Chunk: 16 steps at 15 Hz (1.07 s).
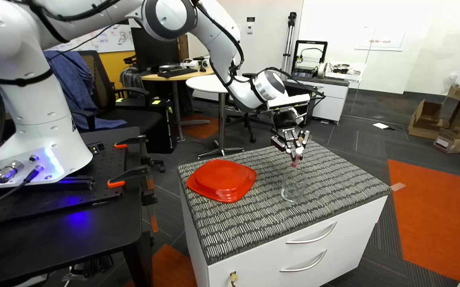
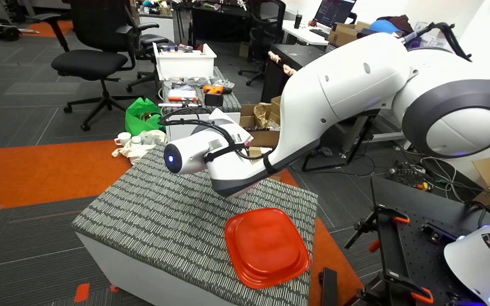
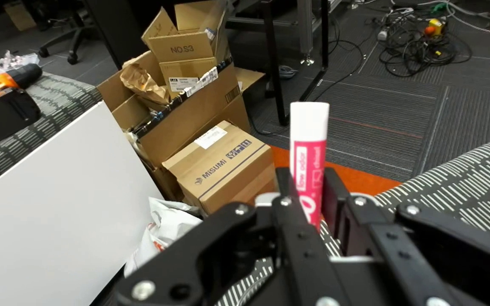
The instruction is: Pick up the marker and put it in the cup
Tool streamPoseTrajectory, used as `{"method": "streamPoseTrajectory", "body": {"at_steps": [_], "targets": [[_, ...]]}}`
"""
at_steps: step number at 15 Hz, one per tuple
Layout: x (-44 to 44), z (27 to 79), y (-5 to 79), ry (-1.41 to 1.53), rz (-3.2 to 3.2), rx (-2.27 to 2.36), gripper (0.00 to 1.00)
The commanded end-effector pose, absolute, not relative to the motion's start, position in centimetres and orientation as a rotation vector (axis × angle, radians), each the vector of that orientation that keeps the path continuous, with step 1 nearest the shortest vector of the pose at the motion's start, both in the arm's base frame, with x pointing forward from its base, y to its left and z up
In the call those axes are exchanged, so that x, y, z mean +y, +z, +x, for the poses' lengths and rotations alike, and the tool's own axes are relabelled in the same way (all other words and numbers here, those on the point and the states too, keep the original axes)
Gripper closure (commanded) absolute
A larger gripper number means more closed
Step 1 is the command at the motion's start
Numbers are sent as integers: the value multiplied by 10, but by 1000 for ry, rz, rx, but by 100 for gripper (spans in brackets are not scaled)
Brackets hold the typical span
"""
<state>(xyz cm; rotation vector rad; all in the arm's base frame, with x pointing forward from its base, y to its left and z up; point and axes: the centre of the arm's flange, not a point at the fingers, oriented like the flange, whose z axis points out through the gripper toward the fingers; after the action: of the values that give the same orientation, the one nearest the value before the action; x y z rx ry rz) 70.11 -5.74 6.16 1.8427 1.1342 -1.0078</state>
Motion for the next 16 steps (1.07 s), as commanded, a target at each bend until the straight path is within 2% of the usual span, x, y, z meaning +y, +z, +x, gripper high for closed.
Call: {"method": "streamPoseTrajectory", "body": {"at_steps": [1, 12, 13, 14, 16], "targets": [[-57, 721, 52, -1043, 1858, 1136, 95], [-59, 720, 24, -1143, 1840, 1169, 95], [-59, 719, 24, -1155, 1835, 1166, 55], [-59, 719, 24, -1162, 1831, 1162, 53], [-59, 718, 26, -1166, 1829, 1156, 38]]}}
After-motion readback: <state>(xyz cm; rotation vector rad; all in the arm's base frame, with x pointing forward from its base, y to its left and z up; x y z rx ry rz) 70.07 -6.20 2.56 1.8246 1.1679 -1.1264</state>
